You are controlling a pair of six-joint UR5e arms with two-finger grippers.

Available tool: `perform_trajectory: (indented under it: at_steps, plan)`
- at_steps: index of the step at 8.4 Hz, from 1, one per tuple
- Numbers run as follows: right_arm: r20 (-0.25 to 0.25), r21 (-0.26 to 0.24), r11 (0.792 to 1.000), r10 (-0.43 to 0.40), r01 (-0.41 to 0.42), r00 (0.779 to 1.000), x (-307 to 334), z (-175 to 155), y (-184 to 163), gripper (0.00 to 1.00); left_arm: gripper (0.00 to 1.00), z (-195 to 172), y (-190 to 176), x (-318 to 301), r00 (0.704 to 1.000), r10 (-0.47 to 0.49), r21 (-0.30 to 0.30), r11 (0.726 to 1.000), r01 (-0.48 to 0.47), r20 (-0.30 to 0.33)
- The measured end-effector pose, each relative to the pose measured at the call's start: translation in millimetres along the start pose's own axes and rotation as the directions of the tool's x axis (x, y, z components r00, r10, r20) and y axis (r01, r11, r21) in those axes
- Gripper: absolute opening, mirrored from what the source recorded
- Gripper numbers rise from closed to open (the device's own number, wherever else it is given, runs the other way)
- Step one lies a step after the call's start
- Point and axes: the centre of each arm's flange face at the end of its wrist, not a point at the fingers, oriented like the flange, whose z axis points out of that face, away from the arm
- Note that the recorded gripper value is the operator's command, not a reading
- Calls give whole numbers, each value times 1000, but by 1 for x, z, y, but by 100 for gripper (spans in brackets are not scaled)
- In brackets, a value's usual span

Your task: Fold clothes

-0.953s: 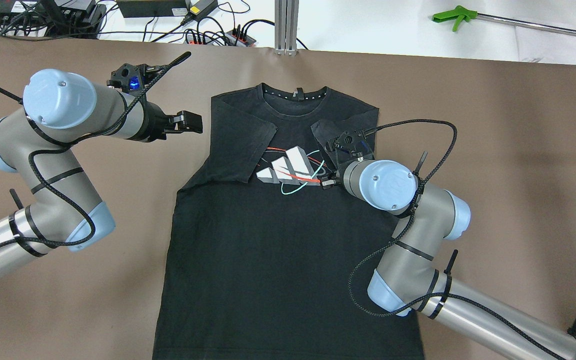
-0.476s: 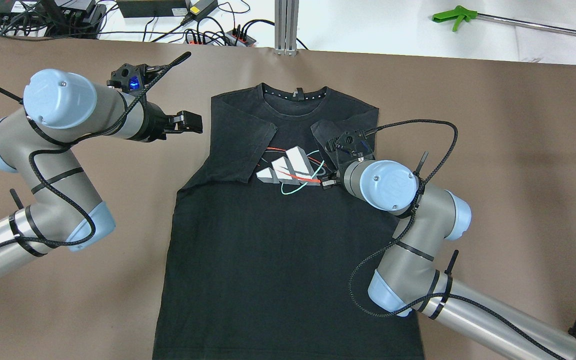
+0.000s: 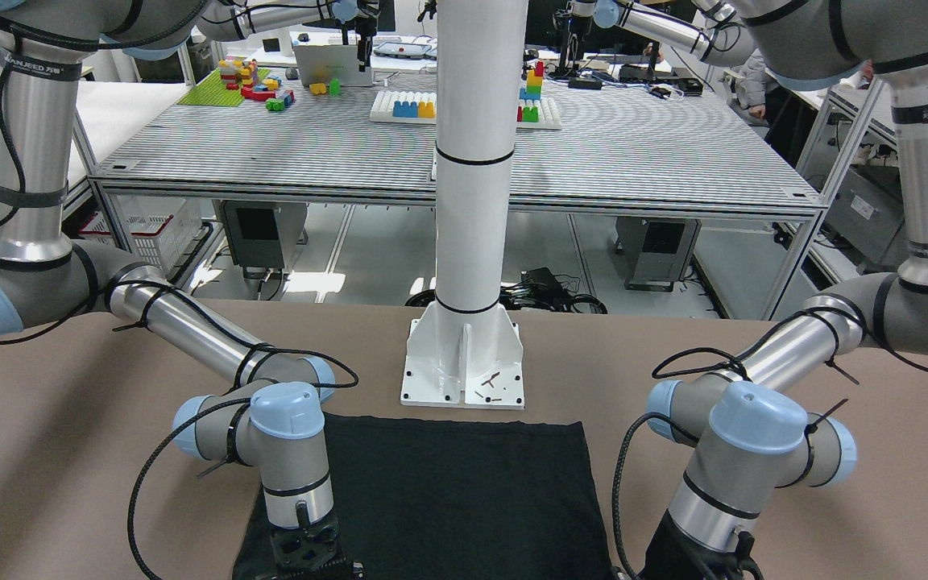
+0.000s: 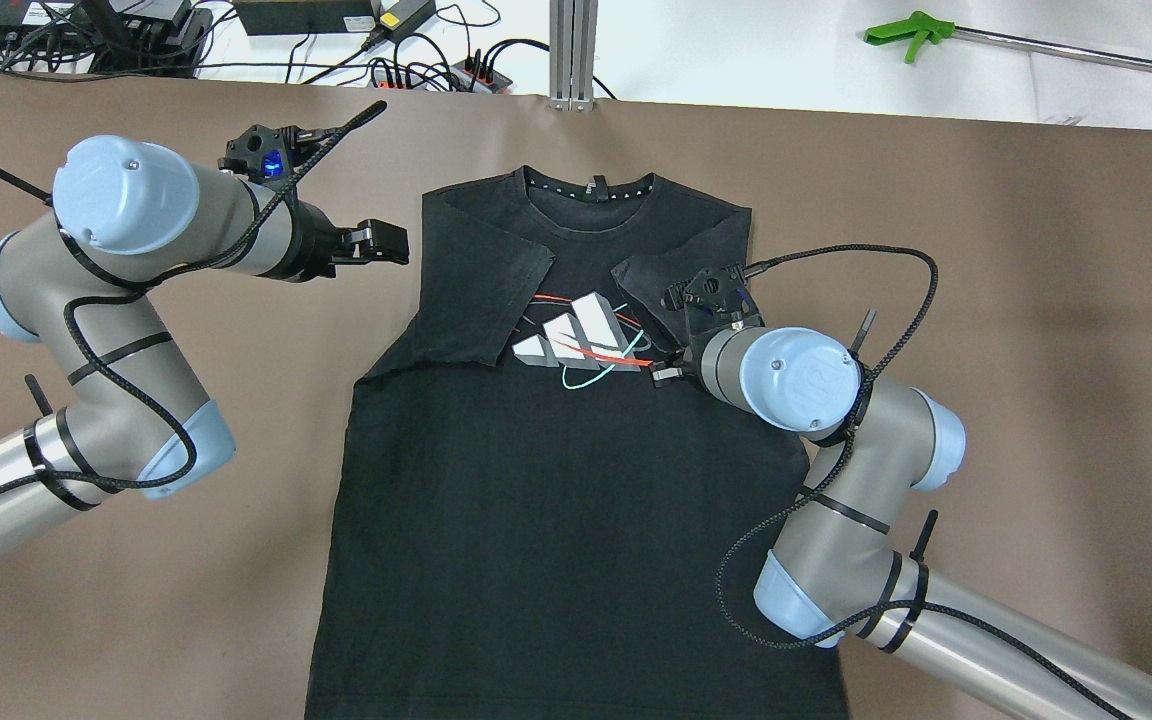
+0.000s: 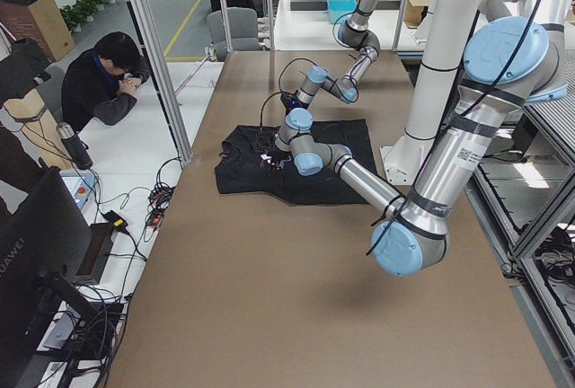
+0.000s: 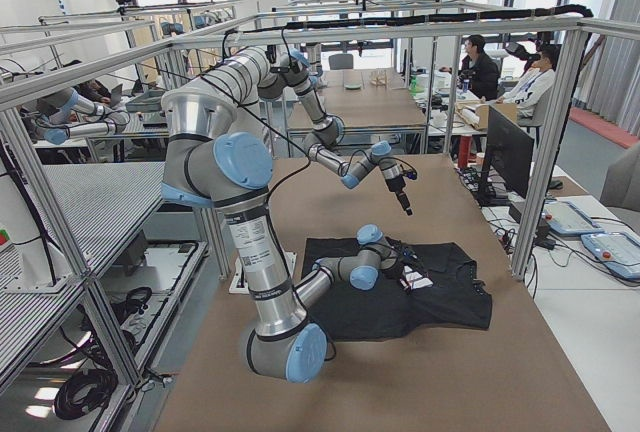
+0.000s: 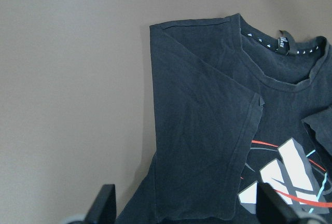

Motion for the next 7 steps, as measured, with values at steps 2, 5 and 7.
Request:
perform_trajectory:
  at_steps: [2, 5, 7]
  plan:
    - [0, -1, 1000, 2, -2, 1000, 2, 0, -2, 95, 95, 0, 0, 0, 1000, -1, 0, 1000, 1, 0]
    - [53, -67, 997, 40, -36, 998, 27, -14, -24, 95, 95, -11, -1, 0, 1000, 3, 2, 1000, -3, -18]
    - [110, -129, 989, 89, -75, 990, 69, -40, -24, 94, 95, -36, 13, -11, 999, 7, -26, 1000, -8, -50]
